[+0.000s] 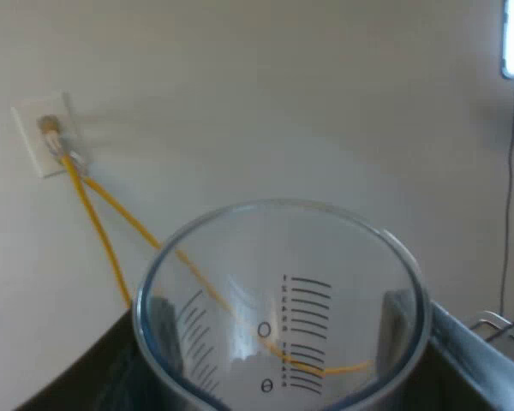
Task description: Pour the beans into the coffee machine
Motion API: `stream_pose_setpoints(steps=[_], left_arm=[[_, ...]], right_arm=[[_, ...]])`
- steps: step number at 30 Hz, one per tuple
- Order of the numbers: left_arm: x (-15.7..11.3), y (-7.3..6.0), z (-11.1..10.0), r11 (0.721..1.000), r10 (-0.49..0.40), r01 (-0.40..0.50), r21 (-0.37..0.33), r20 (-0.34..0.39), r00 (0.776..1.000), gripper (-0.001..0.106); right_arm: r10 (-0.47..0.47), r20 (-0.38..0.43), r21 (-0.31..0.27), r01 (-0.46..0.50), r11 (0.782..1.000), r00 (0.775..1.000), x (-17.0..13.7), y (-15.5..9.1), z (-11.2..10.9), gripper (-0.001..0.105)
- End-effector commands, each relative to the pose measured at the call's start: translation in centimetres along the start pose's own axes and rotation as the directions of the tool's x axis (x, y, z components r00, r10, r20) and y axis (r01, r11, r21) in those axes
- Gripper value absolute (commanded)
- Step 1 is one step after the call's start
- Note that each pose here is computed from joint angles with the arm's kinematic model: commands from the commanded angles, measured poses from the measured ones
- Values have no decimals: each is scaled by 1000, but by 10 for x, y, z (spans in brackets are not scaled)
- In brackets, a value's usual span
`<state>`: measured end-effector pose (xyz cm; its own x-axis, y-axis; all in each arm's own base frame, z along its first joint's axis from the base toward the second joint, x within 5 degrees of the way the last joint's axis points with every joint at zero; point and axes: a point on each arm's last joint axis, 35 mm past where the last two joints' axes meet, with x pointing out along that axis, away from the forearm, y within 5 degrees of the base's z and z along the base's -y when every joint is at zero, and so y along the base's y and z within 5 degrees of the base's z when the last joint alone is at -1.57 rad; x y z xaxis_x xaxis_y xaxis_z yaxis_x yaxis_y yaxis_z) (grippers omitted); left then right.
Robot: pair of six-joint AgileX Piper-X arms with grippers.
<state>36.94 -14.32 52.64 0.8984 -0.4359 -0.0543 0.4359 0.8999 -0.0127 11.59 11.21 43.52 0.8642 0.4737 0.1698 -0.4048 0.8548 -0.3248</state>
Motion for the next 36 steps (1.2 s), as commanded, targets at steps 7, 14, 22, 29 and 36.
stream_pose_setpoints(steps=[7, 14, 22, 29, 36], left_arm=[[16, -33, -9, 975, -1, 1, 220, -3, 1000, 28], [25, -49, -12, 920, -10, -4, 393, 31, 999, 28], [38, -52, -23, 812, -16, 1, 584, 20, 1000, 28], [47, -55, -30, 664, -21, 1, 748, 17, 1000, 28], [51, -55, -36, 405, -21, 5, 915, 4, 1000, 28]], right_arm=[[-2, 35, 7, 2, 1000, 999, -3, -3, 8, 78], [19, -13, -11, -19, 1000, 1000, -3, -1, 2, 78], [32, -46, -3, -32, 999, 998, -3, 0, -2, 78], [34, -50, -2, -34, 999, 998, -3, 1, -2, 78], [34, -50, -2, -34, 999, 998, -3, 1, -2, 78]])
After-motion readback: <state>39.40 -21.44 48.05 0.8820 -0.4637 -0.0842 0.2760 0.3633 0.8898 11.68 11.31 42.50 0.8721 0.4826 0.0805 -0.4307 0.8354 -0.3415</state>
